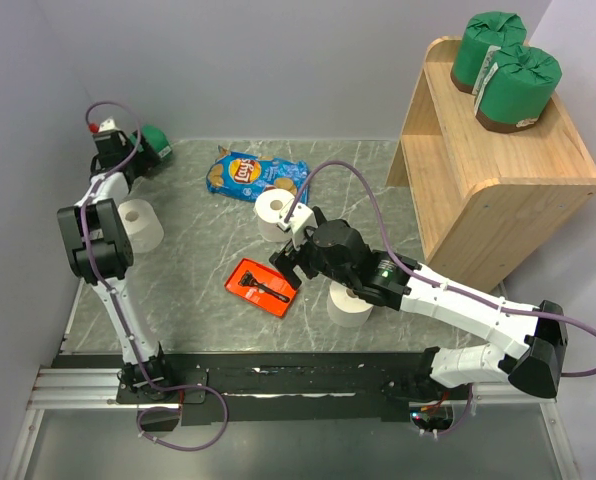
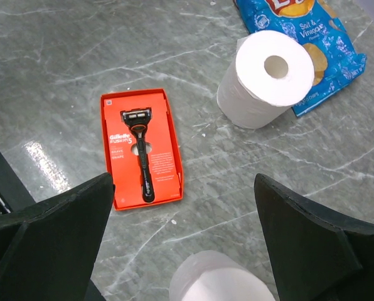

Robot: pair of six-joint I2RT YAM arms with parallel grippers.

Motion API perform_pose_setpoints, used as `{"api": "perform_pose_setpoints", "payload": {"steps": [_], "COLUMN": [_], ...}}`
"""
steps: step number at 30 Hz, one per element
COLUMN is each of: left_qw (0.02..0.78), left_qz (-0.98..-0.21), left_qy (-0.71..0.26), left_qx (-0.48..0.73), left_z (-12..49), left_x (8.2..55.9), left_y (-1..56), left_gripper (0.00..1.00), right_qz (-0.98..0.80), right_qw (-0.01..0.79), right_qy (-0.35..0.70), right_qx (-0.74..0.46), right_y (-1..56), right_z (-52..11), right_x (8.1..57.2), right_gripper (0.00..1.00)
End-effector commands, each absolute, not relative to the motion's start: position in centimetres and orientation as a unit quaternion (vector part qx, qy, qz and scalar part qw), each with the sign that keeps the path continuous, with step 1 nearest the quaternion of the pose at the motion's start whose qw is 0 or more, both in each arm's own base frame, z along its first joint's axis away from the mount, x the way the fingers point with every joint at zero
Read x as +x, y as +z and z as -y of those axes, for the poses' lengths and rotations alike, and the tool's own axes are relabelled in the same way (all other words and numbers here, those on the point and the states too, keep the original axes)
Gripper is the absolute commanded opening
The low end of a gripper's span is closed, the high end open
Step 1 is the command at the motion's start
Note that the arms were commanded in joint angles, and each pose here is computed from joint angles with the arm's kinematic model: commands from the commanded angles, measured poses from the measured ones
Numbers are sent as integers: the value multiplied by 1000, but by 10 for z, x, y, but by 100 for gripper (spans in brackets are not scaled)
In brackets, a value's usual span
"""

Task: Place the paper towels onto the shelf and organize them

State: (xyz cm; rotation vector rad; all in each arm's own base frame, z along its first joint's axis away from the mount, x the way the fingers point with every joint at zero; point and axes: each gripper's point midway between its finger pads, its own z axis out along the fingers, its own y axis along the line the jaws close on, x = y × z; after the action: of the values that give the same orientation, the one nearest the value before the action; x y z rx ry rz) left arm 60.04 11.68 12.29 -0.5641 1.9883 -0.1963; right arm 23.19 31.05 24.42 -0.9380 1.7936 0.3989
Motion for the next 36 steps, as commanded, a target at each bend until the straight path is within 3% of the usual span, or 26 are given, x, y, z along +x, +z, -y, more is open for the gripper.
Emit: {"api": "perform_pose_setpoints", "payload": {"steps": [1,24,36], "left_qw": [564,580,609], "left_qz": [-779,-754,-732], "left_qy": [-127,-182,-206], "left_qx": [-243,-250,-222], "left_z": [-127,-142,-134], "left_x": [608,647,652], "left_y": [169,135,140], "left_gripper": [95,92,81], "right_qz": [-725,-727,-719], "right_qw": [547,545,557], "right_qy": [177,158,162], "right_qx": [-378,-386,-383], "right_y": [273,269,270], "right_z": [-314,-326,-334], "right_x": [234,247,253], "right_gripper": [99,100,100]}}
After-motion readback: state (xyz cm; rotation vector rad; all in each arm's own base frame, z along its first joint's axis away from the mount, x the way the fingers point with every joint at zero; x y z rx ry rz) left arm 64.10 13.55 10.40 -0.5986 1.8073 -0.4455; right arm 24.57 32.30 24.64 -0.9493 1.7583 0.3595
